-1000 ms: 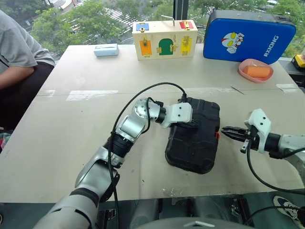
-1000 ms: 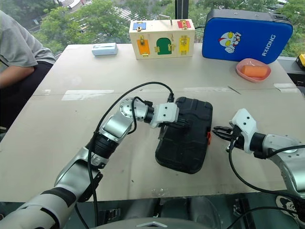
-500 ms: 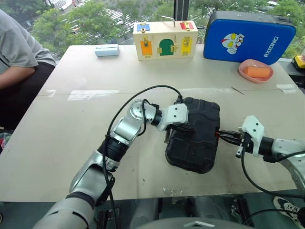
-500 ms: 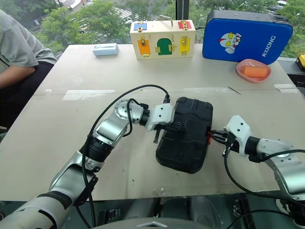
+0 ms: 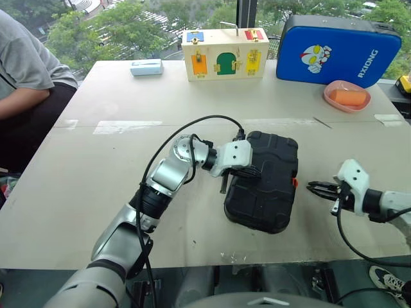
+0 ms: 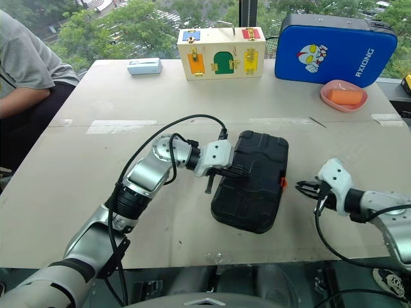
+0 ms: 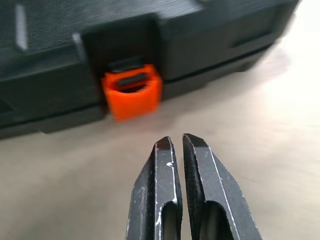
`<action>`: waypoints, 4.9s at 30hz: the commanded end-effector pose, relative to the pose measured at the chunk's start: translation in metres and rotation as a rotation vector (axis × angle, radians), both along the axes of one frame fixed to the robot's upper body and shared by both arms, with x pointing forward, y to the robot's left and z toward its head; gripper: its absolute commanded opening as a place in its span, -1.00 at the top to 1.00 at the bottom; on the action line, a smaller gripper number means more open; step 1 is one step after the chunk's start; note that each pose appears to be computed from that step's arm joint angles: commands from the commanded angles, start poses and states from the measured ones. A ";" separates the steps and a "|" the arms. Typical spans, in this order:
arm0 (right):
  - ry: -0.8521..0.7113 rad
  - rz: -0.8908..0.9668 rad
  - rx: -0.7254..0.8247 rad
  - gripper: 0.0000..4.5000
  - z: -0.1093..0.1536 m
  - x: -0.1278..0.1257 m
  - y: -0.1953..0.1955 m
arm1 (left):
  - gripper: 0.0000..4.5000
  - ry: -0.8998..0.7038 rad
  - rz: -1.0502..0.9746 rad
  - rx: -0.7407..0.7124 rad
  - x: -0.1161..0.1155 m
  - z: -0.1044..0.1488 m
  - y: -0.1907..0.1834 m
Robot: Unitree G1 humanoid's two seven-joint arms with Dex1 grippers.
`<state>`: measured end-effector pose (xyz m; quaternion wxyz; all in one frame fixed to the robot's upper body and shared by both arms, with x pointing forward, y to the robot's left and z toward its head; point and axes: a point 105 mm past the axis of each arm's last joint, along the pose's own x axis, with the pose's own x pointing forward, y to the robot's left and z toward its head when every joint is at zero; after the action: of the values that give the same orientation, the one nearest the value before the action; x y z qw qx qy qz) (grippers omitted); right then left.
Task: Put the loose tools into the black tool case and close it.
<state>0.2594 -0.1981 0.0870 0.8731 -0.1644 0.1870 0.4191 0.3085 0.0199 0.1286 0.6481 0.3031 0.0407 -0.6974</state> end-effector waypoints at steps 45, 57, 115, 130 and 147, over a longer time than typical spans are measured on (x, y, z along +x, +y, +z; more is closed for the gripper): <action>-0.154 0.164 0.130 1.00 0.058 0.017 0.044 | 0.95 -0.057 -0.108 0.346 0.004 -0.063 0.008; -0.049 0.406 -0.003 -0.96 0.035 0.022 0.008 | 1.00 -0.027 -0.049 0.302 0.001 -0.052 0.027; -0.054 0.377 -0.023 -0.02 0.026 0.027 -0.004 | 1.00 -0.051 -0.102 0.300 -0.006 -0.058 0.011; -0.033 0.354 -0.138 0.99 0.012 0.026 -0.016 | 1.00 -0.058 -0.117 0.277 -0.005 -0.056 0.000; -0.111 0.394 0.008 0.99 0.028 0.028 0.031 | 1.00 -0.075 -0.161 0.290 -0.009 -0.061 -0.009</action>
<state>0.2842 -0.1856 0.0778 0.7774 -0.2273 0.1820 0.5576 0.3110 0.0003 0.1282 0.5874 0.3993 -0.0153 -0.7038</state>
